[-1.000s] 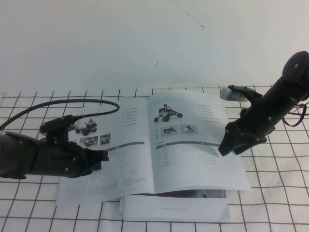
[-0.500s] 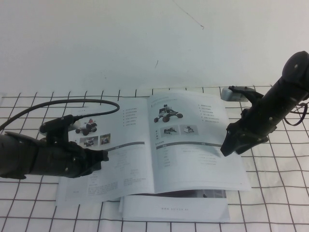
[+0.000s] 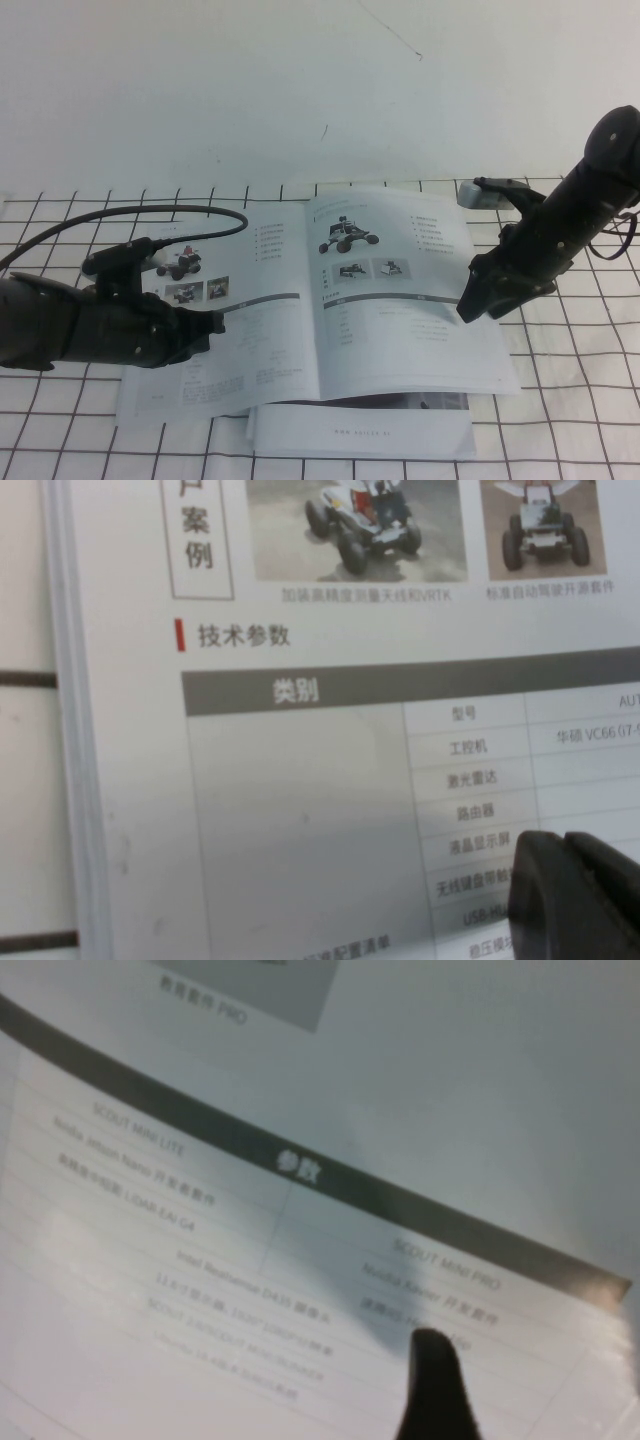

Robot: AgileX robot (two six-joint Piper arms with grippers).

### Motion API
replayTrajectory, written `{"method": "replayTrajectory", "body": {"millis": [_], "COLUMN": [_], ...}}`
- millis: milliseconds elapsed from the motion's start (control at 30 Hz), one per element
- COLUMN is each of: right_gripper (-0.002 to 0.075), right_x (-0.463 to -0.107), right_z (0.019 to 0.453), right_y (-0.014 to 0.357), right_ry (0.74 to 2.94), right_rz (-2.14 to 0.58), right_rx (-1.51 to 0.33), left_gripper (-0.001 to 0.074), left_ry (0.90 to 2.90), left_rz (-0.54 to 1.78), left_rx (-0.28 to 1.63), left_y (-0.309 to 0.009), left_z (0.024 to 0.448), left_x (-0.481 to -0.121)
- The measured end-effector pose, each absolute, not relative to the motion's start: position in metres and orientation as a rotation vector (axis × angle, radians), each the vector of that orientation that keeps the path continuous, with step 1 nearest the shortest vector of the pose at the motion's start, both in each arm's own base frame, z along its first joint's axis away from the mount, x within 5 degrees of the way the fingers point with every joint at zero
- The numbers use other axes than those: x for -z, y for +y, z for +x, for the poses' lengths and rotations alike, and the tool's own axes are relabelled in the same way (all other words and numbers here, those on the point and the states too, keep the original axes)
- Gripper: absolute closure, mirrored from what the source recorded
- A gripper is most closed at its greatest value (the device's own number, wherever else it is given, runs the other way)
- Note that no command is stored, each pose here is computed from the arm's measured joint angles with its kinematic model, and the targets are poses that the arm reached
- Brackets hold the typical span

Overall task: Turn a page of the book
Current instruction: Open the closed book

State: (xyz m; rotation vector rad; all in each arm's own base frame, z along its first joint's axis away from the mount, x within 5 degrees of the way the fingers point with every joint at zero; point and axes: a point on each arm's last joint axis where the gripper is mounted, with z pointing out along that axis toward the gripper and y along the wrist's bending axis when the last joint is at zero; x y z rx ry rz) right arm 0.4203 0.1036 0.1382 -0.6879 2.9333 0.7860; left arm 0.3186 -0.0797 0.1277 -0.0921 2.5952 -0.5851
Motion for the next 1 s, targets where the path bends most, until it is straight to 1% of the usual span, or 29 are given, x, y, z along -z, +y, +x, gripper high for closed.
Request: {"method": "replayTrajectory", "body": {"millis": [400,900,1000], "right_gripper": [0.0289,0.029,0.029], "right_x": [-0.1376,-0.1364,-0.1339], "right_z": [0.4203,0.4218,0.4227], "right_y": [0.1025,0.1023,0.1043], "right_ry": [2.95,2.998,3.004], "right_rz": [-0.669,-0.502,-0.472], "right_rx": [-0.767,-0.764,-0.801], "left_gripper": [0.0738,0.0738,0.0738], "left_ry": [2.595,2.594,2.592], "left_rz": [-0.092,-0.108,-0.113], "left_rx": [0.585,0.591,0.593], "left_y": [-0.0797,-0.0798,-0.0799], "left_z": [0.3186,0.3188,0.3189], "left_x": [-0.1277,-0.1279,-0.128]}}
